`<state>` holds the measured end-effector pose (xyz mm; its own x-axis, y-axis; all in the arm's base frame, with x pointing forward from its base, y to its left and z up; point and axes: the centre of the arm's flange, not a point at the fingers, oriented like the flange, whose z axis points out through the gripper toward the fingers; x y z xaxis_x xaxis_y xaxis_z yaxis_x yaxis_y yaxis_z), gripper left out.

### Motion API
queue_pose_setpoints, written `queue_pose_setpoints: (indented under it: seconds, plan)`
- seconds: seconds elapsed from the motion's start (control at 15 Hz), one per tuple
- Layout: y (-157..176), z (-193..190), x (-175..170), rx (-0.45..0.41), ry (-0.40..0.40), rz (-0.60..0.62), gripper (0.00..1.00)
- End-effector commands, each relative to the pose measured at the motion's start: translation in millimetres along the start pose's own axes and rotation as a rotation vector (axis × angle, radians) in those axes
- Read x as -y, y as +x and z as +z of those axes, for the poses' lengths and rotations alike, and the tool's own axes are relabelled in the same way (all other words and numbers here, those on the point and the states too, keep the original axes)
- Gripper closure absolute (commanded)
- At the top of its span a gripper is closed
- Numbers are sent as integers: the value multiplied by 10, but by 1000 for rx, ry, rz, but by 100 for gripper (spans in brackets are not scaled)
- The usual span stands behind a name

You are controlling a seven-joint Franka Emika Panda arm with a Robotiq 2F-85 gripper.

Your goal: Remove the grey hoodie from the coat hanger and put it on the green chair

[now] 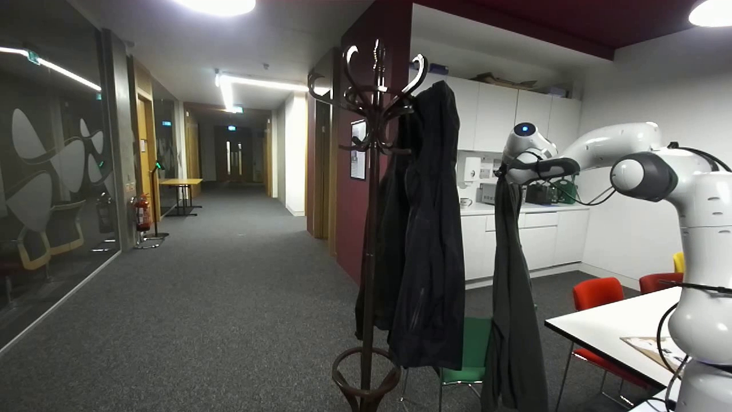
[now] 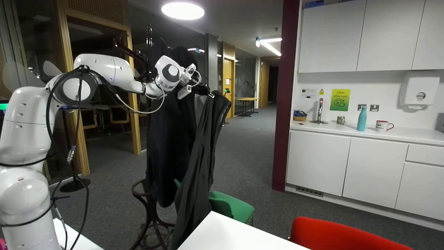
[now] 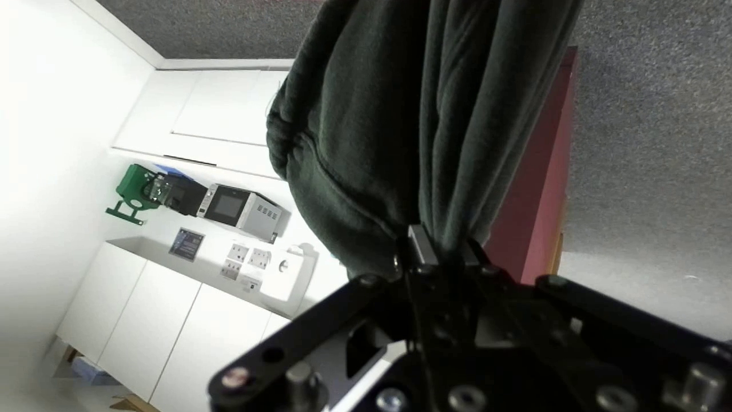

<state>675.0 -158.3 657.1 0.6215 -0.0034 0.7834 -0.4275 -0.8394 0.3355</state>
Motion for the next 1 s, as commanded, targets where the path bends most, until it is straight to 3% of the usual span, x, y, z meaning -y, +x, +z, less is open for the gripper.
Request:
queue_pose_setpoints:
  seconds: [0.0,0.33,0.93]
  plan:
    - [493,91,-1,-54,18,31,98]
    - [584,233,180,-51,48,62,98]
    - [930,233,189,-55,35,128,98]
